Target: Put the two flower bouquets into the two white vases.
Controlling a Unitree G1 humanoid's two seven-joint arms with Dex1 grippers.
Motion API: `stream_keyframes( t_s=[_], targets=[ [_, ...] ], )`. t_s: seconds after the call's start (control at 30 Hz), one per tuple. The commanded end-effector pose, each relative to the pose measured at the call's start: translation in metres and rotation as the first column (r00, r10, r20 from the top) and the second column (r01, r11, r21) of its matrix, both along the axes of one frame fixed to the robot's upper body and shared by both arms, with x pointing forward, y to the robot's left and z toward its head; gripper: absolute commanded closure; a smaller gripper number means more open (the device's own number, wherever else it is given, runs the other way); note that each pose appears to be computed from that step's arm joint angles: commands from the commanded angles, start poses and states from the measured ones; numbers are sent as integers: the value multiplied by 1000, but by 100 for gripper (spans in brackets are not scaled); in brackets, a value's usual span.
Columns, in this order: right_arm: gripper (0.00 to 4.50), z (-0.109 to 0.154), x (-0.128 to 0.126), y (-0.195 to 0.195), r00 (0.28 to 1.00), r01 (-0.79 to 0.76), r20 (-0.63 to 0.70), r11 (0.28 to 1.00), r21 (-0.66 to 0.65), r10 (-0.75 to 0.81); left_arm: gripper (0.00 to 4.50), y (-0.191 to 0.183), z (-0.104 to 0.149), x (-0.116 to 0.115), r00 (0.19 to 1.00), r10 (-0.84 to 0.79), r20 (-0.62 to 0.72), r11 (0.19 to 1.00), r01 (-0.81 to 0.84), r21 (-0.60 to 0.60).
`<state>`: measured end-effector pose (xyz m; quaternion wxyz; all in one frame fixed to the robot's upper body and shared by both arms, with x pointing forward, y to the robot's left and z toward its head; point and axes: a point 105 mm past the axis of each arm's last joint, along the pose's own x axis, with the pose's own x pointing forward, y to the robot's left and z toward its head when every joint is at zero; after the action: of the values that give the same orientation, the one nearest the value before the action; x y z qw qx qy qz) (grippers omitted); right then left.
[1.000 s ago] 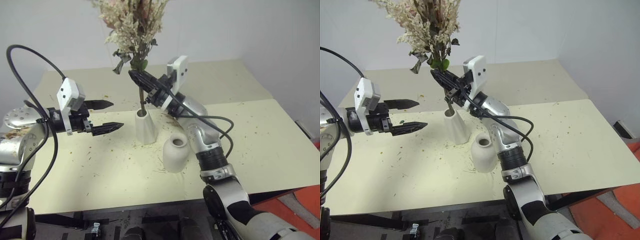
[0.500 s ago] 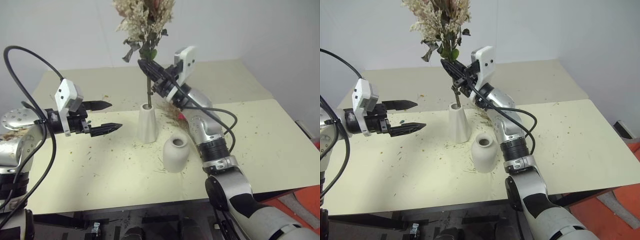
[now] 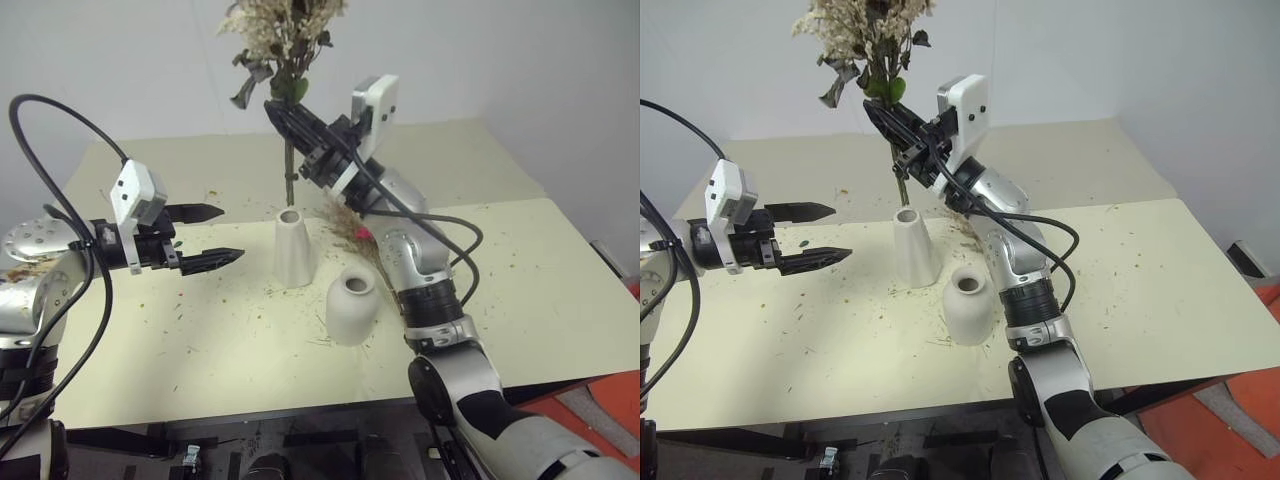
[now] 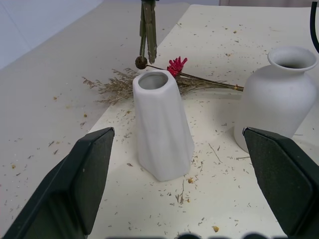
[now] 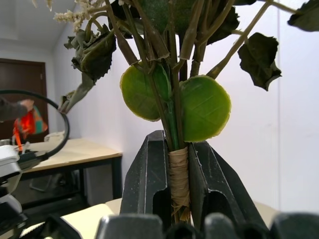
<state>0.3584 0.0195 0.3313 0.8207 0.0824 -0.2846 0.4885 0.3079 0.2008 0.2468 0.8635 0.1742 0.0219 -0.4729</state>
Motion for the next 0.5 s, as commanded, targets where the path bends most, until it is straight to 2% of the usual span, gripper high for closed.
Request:
stream_keyframes(
  t_s=[0.03,0.4,0.5],
  targets=[
    [425,6,-14,6,998,-44,35,999,7,44,0,1,12,-5,999,-8,41,1000,8,-10],
    [425,-17,-6,10,999,-38,-29,999,-33,37,0,3,12,-10,999,7,37,1000,-7,-10],
    [425,-15,-6,10,999,-39,-30,999,-25,39,0,4,12,-11,999,10,35,1000,-10,-10]
  ],
)
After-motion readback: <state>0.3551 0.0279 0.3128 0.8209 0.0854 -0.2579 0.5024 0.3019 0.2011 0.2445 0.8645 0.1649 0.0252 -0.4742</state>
